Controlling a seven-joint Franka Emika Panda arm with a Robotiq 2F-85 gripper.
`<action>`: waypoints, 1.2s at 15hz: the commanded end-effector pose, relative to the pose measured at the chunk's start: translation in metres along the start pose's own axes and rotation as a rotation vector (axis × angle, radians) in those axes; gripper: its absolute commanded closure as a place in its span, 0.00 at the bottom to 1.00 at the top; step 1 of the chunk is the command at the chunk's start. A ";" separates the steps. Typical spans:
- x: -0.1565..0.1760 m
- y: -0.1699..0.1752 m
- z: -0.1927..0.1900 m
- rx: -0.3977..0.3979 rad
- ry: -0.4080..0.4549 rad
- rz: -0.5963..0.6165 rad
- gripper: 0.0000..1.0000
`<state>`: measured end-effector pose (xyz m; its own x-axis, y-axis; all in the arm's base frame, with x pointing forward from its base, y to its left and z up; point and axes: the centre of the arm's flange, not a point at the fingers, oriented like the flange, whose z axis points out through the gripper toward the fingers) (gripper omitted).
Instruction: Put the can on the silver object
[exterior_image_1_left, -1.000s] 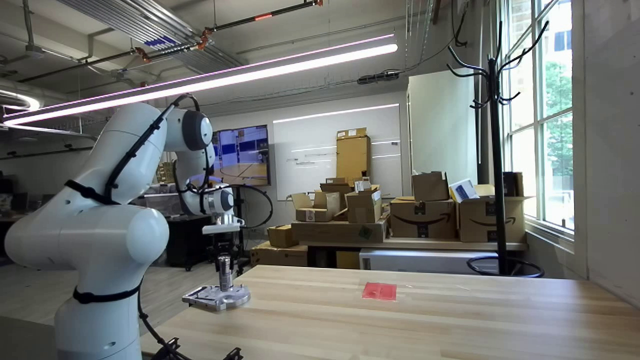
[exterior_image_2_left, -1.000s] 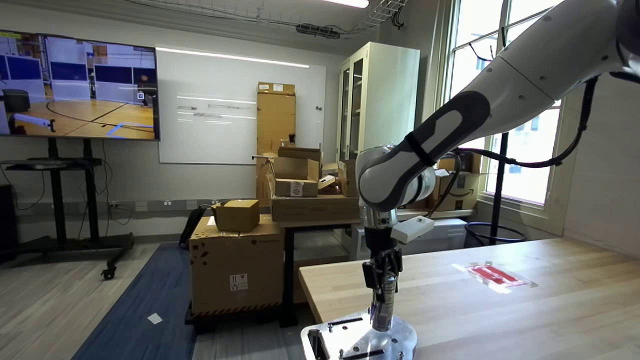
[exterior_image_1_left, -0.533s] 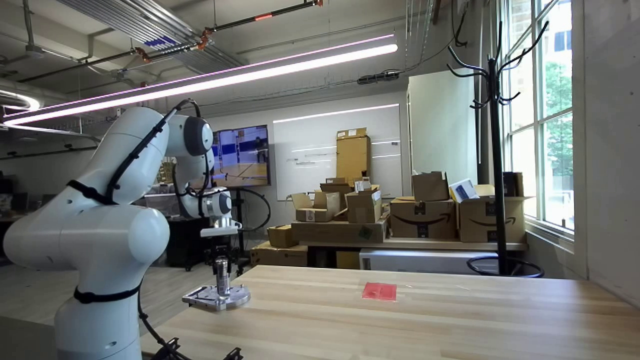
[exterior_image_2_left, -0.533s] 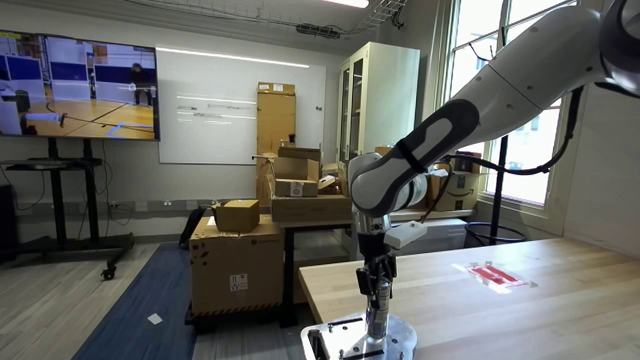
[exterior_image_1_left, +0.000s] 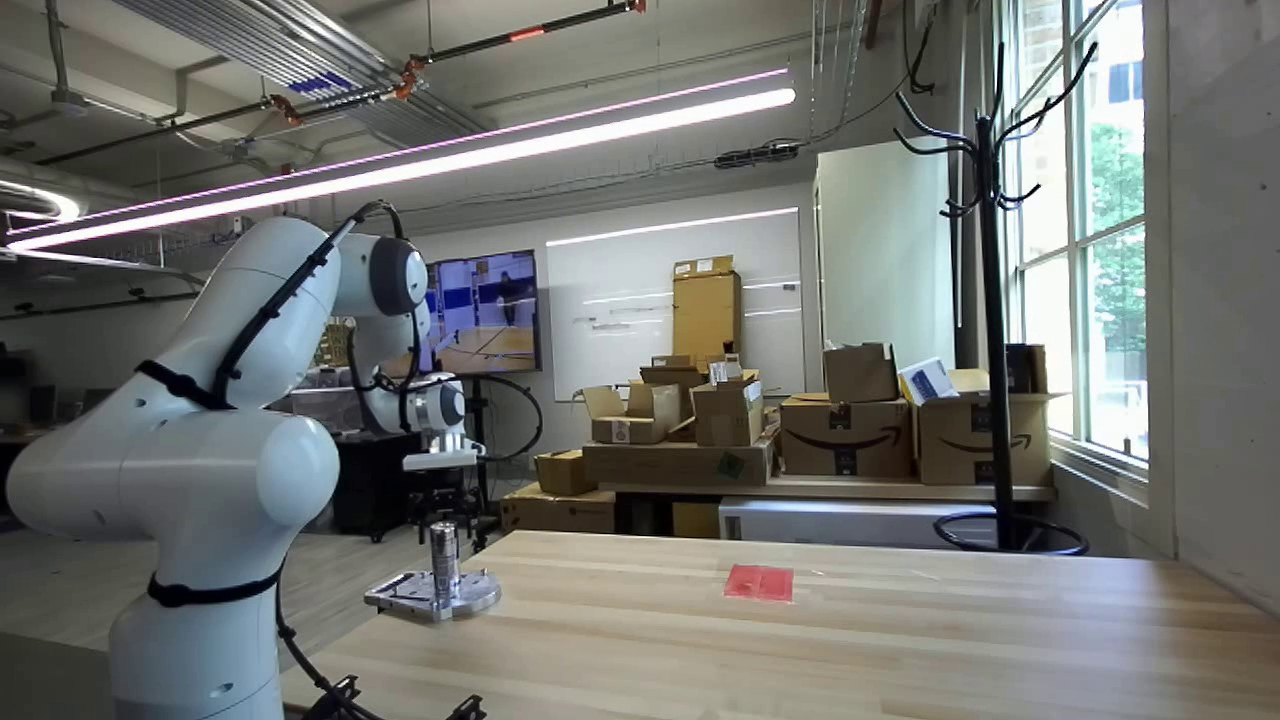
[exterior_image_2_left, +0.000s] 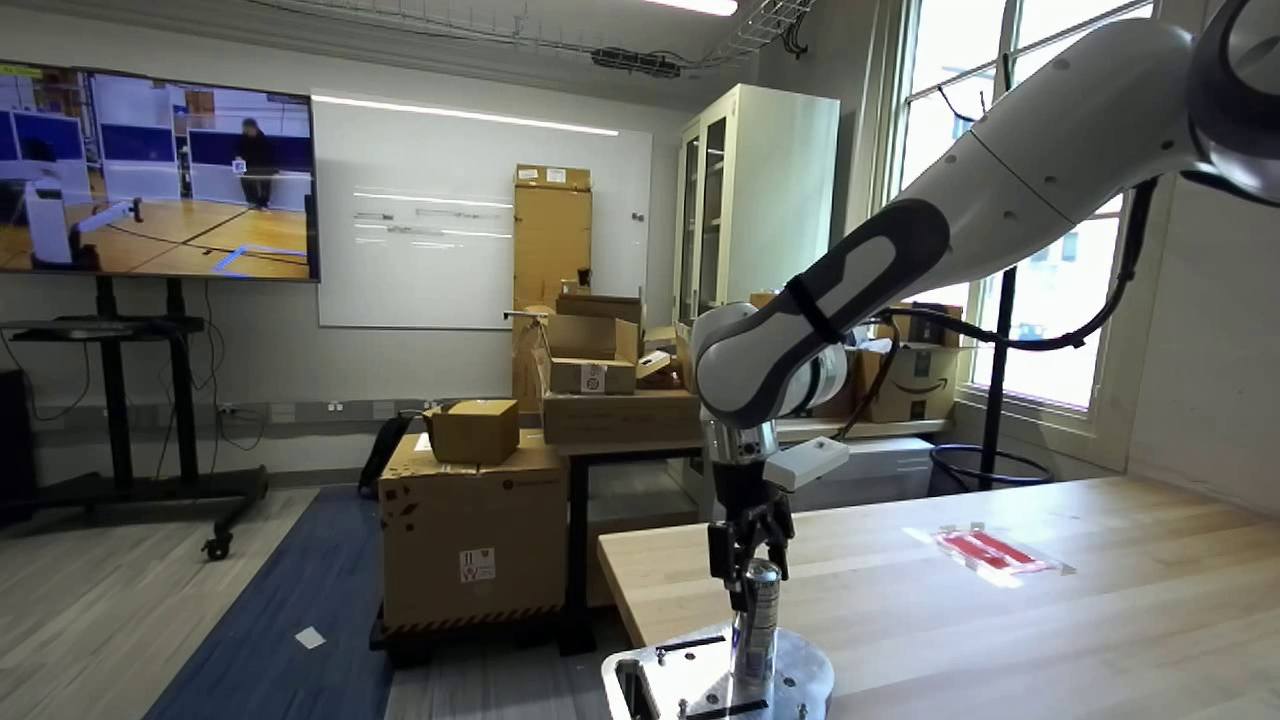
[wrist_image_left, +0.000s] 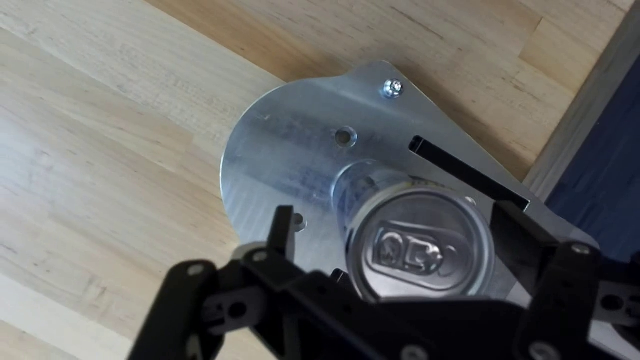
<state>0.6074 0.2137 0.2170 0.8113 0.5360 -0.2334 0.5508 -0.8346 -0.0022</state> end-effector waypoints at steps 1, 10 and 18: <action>-0.006 0.001 -0.025 -0.001 -0.004 0.003 0.00; -0.074 0.072 -0.115 0.069 0.142 0.174 0.00; -0.191 0.187 -0.121 0.120 0.211 0.444 0.00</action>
<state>0.6096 0.0083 0.3673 0.9838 0.1673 -0.0651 0.1645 -0.9853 -0.0460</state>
